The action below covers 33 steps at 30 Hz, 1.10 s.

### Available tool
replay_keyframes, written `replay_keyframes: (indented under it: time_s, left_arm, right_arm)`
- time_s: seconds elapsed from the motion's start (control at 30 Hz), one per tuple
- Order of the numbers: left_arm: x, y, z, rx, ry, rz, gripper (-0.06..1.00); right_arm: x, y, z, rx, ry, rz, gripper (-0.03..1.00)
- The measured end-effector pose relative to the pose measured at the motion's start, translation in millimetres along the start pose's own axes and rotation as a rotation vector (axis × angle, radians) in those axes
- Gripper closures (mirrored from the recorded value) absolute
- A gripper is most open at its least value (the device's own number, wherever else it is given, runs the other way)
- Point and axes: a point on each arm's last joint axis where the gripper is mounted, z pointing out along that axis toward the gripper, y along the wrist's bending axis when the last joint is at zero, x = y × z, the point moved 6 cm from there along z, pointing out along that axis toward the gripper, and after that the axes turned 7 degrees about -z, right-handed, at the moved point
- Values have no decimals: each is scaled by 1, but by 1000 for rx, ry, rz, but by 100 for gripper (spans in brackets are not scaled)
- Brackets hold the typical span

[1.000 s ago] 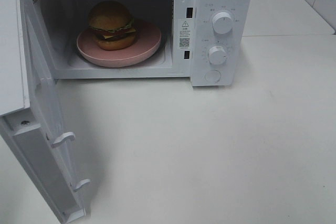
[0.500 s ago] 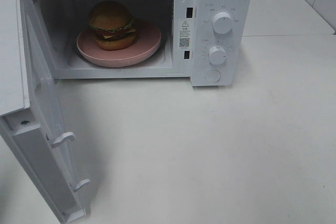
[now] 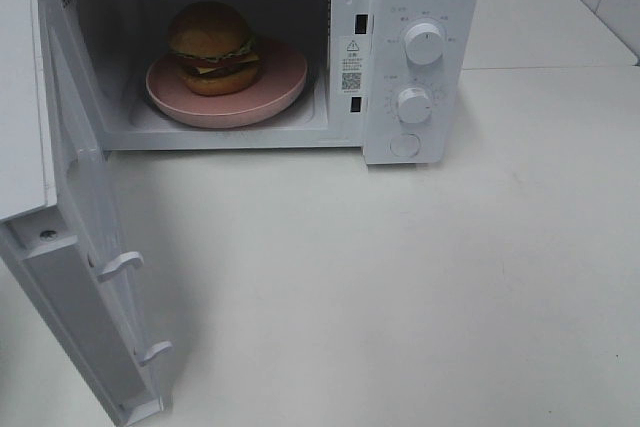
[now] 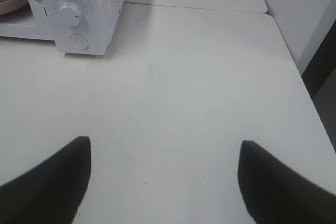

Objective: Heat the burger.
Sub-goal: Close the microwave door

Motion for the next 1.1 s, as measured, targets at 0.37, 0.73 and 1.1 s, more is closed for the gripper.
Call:
replay_keyframes:
  time_s: [0.37, 0.73, 1.1]
  left_arm:
    - [-6, 17, 37, -101, -47, 55, 94]
    - [2, 0, 69, 24, -54, 157, 94]
    - [20, -21, 88, 183, -8, 213, 94]
  right_arm:
    - [0, 0, 0, 0, 0, 0, 24]
    - [0, 0, 0, 0, 0, 0, 24]
    - [0, 0, 0, 0, 0, 0, 24]
